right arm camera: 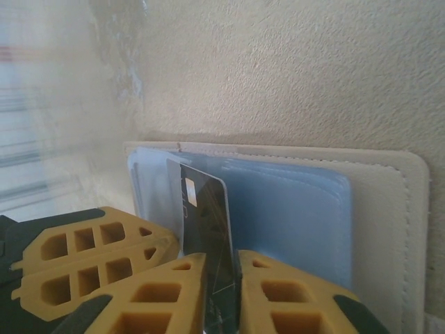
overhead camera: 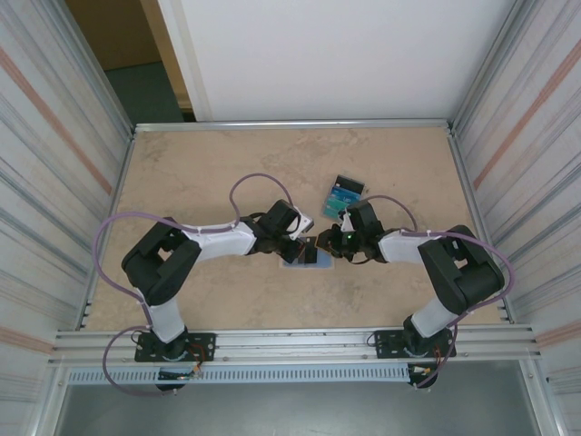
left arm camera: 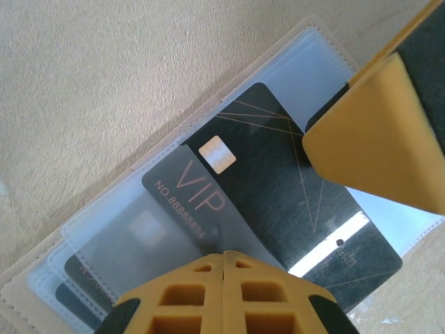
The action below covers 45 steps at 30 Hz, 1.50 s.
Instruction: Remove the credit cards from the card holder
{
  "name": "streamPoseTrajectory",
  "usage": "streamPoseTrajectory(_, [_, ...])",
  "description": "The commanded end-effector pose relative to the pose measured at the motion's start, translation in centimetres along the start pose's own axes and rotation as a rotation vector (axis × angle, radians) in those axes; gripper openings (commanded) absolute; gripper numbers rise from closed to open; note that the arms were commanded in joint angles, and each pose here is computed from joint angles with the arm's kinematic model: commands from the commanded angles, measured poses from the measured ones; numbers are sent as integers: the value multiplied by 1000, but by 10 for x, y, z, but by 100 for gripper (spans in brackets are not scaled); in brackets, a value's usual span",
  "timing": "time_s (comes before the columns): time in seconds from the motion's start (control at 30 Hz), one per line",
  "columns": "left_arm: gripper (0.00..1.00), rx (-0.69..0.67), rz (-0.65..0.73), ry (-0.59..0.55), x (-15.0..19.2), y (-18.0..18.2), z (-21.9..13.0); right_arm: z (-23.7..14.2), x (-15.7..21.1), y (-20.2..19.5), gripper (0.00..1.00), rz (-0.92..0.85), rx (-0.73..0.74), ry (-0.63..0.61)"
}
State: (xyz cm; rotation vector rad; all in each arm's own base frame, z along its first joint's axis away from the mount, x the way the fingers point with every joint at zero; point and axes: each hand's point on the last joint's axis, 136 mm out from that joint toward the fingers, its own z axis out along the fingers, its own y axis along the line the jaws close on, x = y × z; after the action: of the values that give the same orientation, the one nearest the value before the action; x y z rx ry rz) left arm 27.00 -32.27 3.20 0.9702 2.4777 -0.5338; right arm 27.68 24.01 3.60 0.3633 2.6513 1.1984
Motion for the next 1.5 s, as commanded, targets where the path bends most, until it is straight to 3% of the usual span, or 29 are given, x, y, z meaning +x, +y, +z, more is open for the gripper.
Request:
streamPoseTrajectory(0.0, [0,-13,-12,81,23,2,10,4,-2,9,20,24,-76,4])
streamPoseTrajectory(0.33, [0,15,-48,83,28,-1,15,12,-1,15,21,31,-142,26])
streamPoseTrajectory(0.43, [0,17,-52,76,26,-2,15,14,-1,12,17,35,-132,28])
streamPoseTrajectory(0.63, [0,1,-51,61,23,0,10,15,1,1,1,39,-69,33])
streamPoseTrajectory(0.93, [0,-25,-55,32,17,9,0,-6,-3,-6,0,-36,75,3])
streamPoseTrajectory(1.33, [16,-40,-43,-44,-9,7,-22,-44,-13,24,0,-188,113,-39])
streamPoseTrajectory(1.47, [32,-42,-44,-112,-26,5,-39,-68,-25,40,0,-279,137,-95])
